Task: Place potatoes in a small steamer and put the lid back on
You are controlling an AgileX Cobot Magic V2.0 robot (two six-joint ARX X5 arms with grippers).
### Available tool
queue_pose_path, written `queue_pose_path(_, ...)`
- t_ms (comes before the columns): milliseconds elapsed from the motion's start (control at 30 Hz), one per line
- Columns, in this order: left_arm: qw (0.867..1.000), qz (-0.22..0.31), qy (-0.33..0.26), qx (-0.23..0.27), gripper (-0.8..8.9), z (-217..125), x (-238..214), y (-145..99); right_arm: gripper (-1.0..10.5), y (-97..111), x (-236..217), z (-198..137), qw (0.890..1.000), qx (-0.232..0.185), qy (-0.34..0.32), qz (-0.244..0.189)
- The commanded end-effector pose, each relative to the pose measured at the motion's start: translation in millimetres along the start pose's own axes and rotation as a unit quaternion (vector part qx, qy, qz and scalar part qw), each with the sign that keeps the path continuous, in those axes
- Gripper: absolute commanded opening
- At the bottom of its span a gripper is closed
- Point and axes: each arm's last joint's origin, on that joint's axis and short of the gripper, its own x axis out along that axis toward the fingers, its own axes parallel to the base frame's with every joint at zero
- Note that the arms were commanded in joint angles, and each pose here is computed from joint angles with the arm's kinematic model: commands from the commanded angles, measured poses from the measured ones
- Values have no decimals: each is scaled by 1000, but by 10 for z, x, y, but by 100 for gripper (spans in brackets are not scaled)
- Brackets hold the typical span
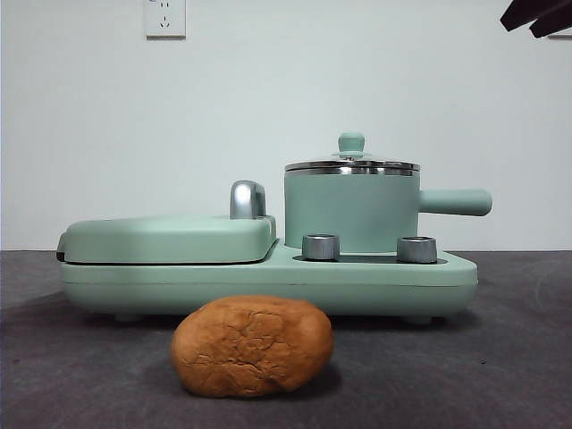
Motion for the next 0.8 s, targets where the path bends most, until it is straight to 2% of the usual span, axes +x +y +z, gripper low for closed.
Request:
queue_pose_path(33,1000,1,-21,0,248,96,-16,10,309,-4,-14,53,1000,-8,-8,-1)
queue_pose_path(267,997,3,-70,-43,248,209,162,99,309,-4,-15,54,1000,-8,-9,-1)
queue_pose_path(533,989,-14,-130,-63,247,330,635,189,308,-4,-15,54,1000,-8,-9,-1)
queue_pose_path(800,989,-23,-130,-66,246,397,1166,205,308,-5,-15,54,1000,-8,-9,-1)
